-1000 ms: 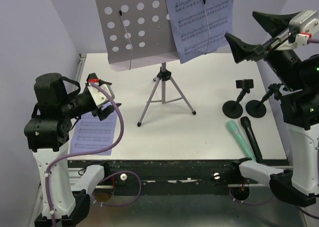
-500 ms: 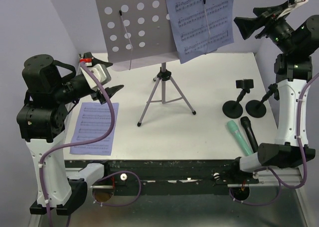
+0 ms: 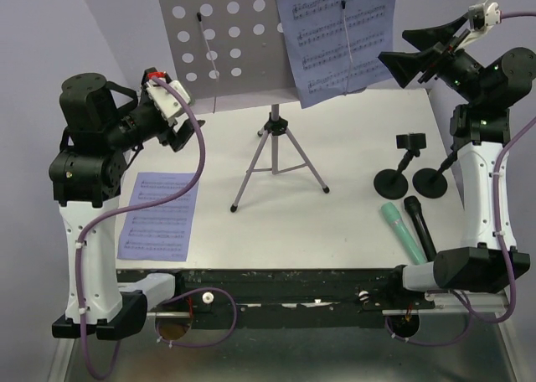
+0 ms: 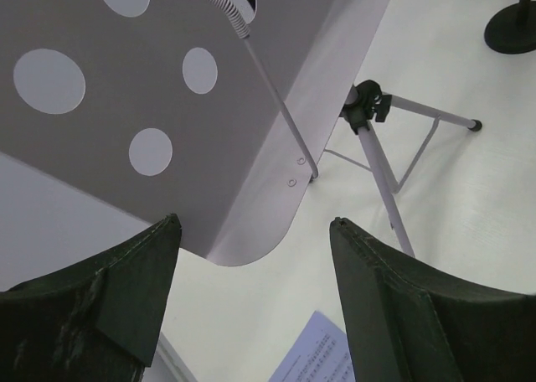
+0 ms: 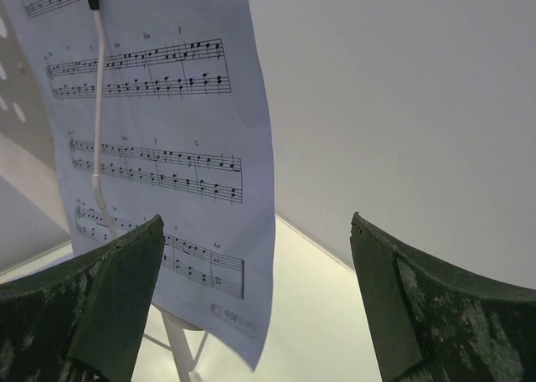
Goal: Pack up the instrument practice props
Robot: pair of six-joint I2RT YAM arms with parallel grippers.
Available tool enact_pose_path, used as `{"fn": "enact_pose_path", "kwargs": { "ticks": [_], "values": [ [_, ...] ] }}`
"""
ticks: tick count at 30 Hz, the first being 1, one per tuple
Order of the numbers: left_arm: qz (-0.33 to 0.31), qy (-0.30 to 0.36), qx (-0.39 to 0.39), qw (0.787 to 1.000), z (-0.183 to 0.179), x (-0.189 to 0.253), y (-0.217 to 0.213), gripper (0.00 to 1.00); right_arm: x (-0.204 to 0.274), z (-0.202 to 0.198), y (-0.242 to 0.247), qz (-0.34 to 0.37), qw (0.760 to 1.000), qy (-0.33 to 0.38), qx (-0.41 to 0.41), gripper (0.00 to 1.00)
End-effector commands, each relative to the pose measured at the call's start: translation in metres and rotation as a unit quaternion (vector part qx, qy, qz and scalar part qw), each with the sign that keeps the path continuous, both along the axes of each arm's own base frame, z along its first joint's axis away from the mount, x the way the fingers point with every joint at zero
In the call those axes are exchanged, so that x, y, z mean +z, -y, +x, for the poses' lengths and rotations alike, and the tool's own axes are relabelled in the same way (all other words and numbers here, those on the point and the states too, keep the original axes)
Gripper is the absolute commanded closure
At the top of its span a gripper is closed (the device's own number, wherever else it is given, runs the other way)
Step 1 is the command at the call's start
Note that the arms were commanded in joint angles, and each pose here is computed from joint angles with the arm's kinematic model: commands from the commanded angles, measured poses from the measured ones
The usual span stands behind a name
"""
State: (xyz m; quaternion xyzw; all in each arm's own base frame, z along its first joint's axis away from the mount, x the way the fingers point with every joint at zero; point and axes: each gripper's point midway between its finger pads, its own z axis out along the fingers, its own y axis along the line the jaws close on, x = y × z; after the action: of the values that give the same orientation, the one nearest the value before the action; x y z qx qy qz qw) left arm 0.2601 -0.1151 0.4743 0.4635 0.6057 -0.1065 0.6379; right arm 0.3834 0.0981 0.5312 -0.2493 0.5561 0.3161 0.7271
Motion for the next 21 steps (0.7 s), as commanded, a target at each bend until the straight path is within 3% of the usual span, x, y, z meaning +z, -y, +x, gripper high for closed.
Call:
{"fn": "enact_pose_path", "kwargs": {
  "ticks": [1,9,18,21],
  "values": [
    [0.004,0.028,0.059,0.998,0.027,0.009,-0.015,0.18,0.004,-0.028,-0.009,-0.006,0.999,0.021,0.029,0.02],
    [0.006,0.047,0.087,0.995,0.04,0.018,-0.024,0.16,-0.006,-0.05,-0.013,-0.012,0.999,0.02,0.039,0.02],
    [0.018,0.076,0.071,0.994,-0.023,0.048,-0.026,0.03,-0.012,-0.044,-0.008,-0.03,0.999,0.01,0.017,0.02],
    [-0.004,0.071,0.022,0.997,-0.043,0.059,-0.01,0.01,-0.01,-0.037,-0.008,-0.037,0.999,0.015,0.018,0.02]
  ]
}}
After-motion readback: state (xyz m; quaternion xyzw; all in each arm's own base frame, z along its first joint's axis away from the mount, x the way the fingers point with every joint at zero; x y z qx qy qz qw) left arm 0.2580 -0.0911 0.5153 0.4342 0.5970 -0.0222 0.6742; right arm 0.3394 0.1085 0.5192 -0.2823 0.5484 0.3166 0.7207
